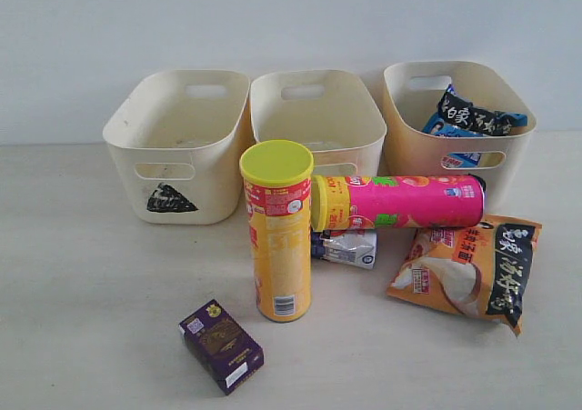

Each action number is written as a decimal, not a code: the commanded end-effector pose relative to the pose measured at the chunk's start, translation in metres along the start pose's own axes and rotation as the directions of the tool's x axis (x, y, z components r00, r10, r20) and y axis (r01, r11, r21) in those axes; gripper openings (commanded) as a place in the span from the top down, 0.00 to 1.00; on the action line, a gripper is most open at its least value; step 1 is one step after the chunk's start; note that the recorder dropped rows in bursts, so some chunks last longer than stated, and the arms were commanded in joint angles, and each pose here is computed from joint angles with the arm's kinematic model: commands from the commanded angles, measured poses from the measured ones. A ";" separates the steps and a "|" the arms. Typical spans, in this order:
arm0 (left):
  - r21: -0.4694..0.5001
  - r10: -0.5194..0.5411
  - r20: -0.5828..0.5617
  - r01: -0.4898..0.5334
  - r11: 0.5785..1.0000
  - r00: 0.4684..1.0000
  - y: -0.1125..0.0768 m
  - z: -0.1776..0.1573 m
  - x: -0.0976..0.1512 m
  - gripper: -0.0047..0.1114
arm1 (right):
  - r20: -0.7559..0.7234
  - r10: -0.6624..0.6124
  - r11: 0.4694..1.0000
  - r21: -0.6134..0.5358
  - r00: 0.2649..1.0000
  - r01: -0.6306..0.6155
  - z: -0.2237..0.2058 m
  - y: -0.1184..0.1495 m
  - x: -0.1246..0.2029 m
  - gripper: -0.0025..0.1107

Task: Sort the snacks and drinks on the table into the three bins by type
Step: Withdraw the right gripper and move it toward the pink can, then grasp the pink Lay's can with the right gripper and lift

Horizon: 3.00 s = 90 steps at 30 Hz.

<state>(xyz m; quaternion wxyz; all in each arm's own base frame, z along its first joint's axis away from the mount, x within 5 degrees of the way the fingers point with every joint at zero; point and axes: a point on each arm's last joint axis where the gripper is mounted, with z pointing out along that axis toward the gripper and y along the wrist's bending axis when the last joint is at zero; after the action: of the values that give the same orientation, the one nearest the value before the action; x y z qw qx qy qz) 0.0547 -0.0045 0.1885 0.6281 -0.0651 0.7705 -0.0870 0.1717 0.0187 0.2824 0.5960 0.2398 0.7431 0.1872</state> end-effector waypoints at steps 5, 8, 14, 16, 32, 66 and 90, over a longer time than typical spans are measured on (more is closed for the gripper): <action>-0.001 -0.001 0.000 0.001 1.000 1.000 0.000 0.000 0.001 0.92 | 0.133 -0.507 0.772 -0.370 0.852 0.517 -0.020 0.039 0.027 0.97; -0.001 -0.001 0.000 0.001 1.000 1.000 0.000 0.000 0.001 0.92 | 0.063 -0.670 0.647 -0.438 0.740 0.623 -0.013 0.044 0.048 0.97; -0.001 -0.001 0.000 0.001 1.000 1.000 0.000 0.000 0.001 0.92 | -0.086 -0.912 0.377 -0.556 0.400 0.741 0.014 0.052 0.072 0.97; -0.001 -0.001 0.000 0.001 1.000 1.000 0.000 0.000 0.001 0.92 | -0.072 -0.949 0.290 -0.580 0.307 0.761 0.023 0.057 0.075 0.97; -0.001 -0.001 0.000 0.001 1.000 1.000 0.000 0.000 0.001 0.92 | 0.090 -0.995 -0.094 -0.573 -0.052 0.814 0.095 0.071 0.101 0.31; -0.001 -0.001 0.000 0.001 1.000 1.000 0.000 0.000 0.001 0.92 | 0.211 -0.941 -0.336 -0.505 -0.264 0.795 0.193 0.055 0.148 0.31; -0.001 -0.001 0.000 0.001 1.000 1.000 0.000 0.000 0.001 0.92 | 0.170 -0.953 -0.304 -0.530 -0.252 0.791 0.191 0.060 0.137 0.98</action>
<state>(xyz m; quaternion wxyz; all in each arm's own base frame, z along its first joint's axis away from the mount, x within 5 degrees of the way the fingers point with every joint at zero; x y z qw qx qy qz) 0.0547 -0.0045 0.1885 0.6281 -0.0651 0.7705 -0.0870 0.3444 0.1500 0.1535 0.4108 -0.6239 0.6494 -0.1421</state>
